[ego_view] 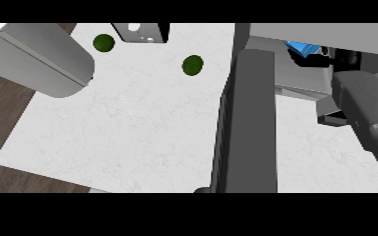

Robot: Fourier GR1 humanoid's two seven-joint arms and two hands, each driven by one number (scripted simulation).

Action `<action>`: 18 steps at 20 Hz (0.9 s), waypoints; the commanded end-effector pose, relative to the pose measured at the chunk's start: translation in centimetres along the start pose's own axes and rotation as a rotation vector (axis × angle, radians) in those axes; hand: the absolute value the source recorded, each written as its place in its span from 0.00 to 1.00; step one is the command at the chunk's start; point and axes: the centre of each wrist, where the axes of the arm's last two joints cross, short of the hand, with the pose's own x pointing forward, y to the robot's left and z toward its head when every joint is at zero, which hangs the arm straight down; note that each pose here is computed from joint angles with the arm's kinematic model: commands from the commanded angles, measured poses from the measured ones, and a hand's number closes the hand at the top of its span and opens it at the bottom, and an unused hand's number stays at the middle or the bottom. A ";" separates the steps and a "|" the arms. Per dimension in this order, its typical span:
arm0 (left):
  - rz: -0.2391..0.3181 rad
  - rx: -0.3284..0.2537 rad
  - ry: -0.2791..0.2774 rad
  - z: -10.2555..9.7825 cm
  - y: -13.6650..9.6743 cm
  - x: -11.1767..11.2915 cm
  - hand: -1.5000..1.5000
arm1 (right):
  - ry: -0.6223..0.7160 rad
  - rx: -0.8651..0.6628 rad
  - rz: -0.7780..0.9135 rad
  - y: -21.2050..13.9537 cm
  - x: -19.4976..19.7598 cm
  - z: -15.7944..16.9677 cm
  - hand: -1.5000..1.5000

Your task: Pick up the milk, place it into the microwave and close the microwave

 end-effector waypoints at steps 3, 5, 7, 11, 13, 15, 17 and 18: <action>-0.021 -0.020 -0.002 -0.4 0.2 0.0 0.00 | 0.004 -0.017 0.007 -0.5 0.2 -0.4 1.00; -0.021 -0.009 0.017 -0.5 0.2 -0.2 0.00 | -0.006 -0.018 0.010 -0.7 0.2 -0.5 1.00; -0.032 -0.022 0.019 -0.9 0.1 0.0 0.00 | -0.012 -0.017 0.007 -0.7 0.9 -1.0 1.00; -0.036 -0.017 0.020 -1.1 0.6 -0.2 0.00 | -0.064 0.004 -0.130 1.9 2.9 -1.5 0.00; -0.033 -0.022 0.022 -1.5 0.5 -0.5 0.00 | -0.094 0.096 -0.151 3.5 3.6 -1.3 0.00; -0.030 -0.020 0.030 -1.5 0.4 -0.8 0.00 | -0.029 0.160 -0.083 3.6 3.5 -1.2 0.00; -0.039 -0.036 0.020 -1.8 0.6 -0.7 0.00 | -0.032 0.182 -0.048 3.6 3.8 -1.4 0.00; -0.041 -0.038 0.042 -1.6 0.3 -1.1 0.00 | -0.018 0.190 -0.039 5.3 4.7 -1.1 0.00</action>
